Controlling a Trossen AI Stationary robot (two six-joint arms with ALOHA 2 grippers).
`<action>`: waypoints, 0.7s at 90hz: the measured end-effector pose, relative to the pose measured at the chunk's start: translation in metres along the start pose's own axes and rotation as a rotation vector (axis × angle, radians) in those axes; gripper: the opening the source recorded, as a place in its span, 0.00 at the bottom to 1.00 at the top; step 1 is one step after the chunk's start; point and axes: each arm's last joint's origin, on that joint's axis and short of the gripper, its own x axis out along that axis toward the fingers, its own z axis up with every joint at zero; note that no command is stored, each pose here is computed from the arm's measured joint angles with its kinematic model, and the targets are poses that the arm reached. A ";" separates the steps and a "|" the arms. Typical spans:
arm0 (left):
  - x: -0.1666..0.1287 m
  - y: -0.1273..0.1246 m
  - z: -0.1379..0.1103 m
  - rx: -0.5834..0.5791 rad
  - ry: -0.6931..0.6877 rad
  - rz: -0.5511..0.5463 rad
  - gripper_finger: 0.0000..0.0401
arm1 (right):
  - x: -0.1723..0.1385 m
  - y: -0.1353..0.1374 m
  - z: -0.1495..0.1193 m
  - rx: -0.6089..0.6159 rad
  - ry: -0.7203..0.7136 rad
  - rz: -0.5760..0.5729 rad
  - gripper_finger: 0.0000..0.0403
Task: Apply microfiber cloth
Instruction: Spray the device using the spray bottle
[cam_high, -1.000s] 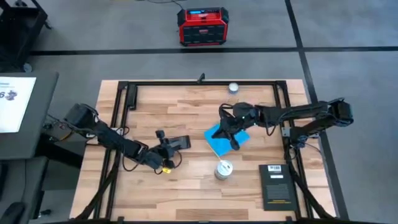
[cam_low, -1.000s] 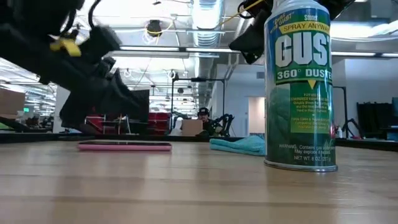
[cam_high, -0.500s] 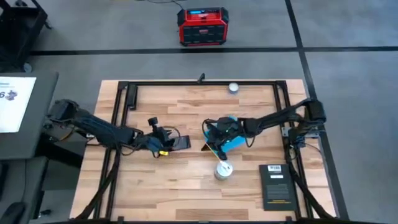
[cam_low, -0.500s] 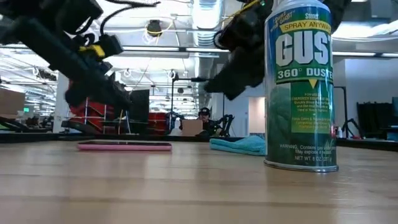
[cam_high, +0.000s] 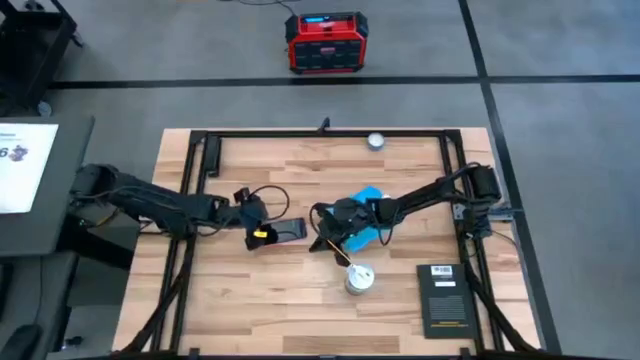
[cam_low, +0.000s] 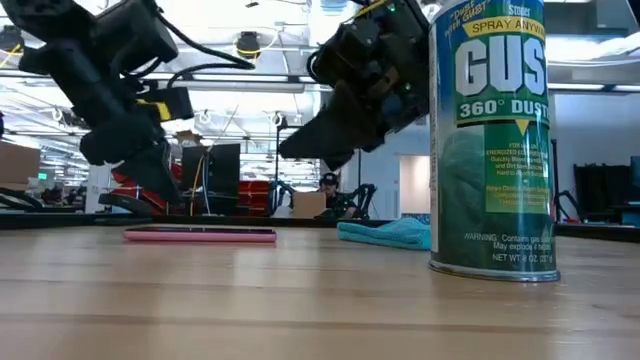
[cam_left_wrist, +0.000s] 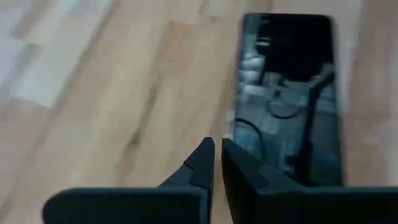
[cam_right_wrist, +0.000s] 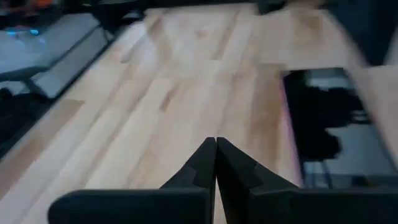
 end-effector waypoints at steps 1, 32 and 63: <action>0.001 0.000 0.000 -0.001 0.004 -0.001 0.03 | 0.000 -0.001 0.000 -0.001 0.002 -0.007 0.00; 0.027 -0.006 -0.006 -0.005 0.071 0.054 0.13 | 0.012 -0.006 -0.023 0.043 0.087 -0.063 0.00; 0.012 -0.003 0.001 0.018 0.008 0.024 0.19 | 0.020 -0.003 -0.030 0.066 0.083 -0.051 0.00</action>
